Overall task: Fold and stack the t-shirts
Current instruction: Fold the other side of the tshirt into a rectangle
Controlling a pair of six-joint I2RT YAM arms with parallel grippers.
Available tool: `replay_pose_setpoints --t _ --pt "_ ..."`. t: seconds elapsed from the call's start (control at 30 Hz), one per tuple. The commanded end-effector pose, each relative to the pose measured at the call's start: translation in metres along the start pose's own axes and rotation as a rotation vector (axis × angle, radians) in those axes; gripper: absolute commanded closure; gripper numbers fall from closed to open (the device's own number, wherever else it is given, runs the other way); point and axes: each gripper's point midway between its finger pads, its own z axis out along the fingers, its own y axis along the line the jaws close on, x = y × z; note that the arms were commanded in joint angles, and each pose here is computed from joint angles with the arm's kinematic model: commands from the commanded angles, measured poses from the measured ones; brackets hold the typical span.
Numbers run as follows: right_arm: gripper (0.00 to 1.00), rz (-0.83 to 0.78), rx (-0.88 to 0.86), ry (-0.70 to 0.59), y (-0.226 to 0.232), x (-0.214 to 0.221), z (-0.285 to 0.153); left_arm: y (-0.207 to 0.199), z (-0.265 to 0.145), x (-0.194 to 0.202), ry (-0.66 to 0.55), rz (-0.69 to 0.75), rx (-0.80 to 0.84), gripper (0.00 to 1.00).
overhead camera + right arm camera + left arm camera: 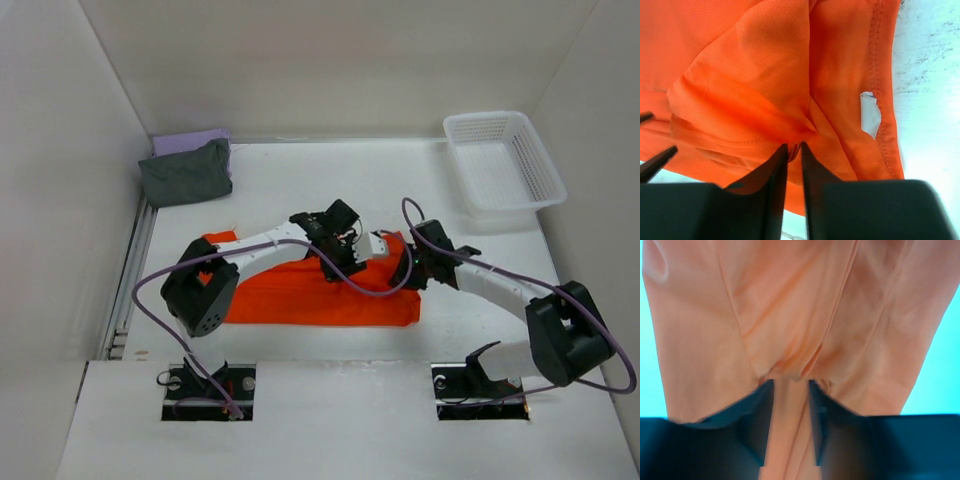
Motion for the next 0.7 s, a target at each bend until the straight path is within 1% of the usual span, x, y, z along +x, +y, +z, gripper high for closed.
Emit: replay_pose_setpoints --t 0.0,0.03,0.1,0.13,0.2,0.27,0.3,0.37,0.47,0.57,0.67 --pt "0.77 -0.017 -0.032 -0.061 0.010 -0.012 -0.012 0.006 -0.040 -0.009 -0.055 0.006 -0.031 0.58" --pt "0.74 -0.018 -0.040 -0.069 0.012 -0.012 -0.016 0.008 -0.054 -0.010 -0.067 0.002 -0.046 0.54" --pt "0.68 -0.020 -0.053 -0.083 0.011 -0.010 -0.027 0.015 -0.085 -0.008 -0.098 -0.012 -0.082 0.51" --pt "0.66 -0.017 -0.058 -0.090 0.011 -0.009 -0.033 0.021 -0.097 -0.005 -0.109 -0.023 -0.104 0.50" --pt "0.66 -0.008 -0.069 -0.112 0.011 -0.008 -0.044 0.047 -0.126 0.013 -0.126 -0.085 -0.187 0.50" --pt "0.69 0.005 -0.081 -0.145 0.013 -0.011 -0.056 0.076 -0.140 0.038 -0.115 -0.160 -0.266 0.50" --pt "0.72 0.007 -0.089 -0.170 0.016 -0.015 -0.061 0.096 -0.144 0.059 -0.092 -0.219 -0.317 0.50" --pt "0.78 0.000 -0.099 -0.211 0.023 -0.027 -0.067 0.124 -0.145 0.084 -0.071 -0.289 -0.387 0.51" --pt "0.87 -0.034 -0.107 -0.234 0.039 -0.046 -0.059 0.163 -0.138 0.114 -0.034 -0.342 -0.506 0.51" --pt "0.90 -0.061 -0.117 -0.229 0.055 -0.063 -0.040 0.195 -0.127 0.137 0.014 -0.377 -0.590 0.51" --pt "0.91 -0.083 -0.134 -0.189 0.070 -0.063 -0.017 0.221 -0.122 0.167 0.070 -0.436 -0.645 0.51"
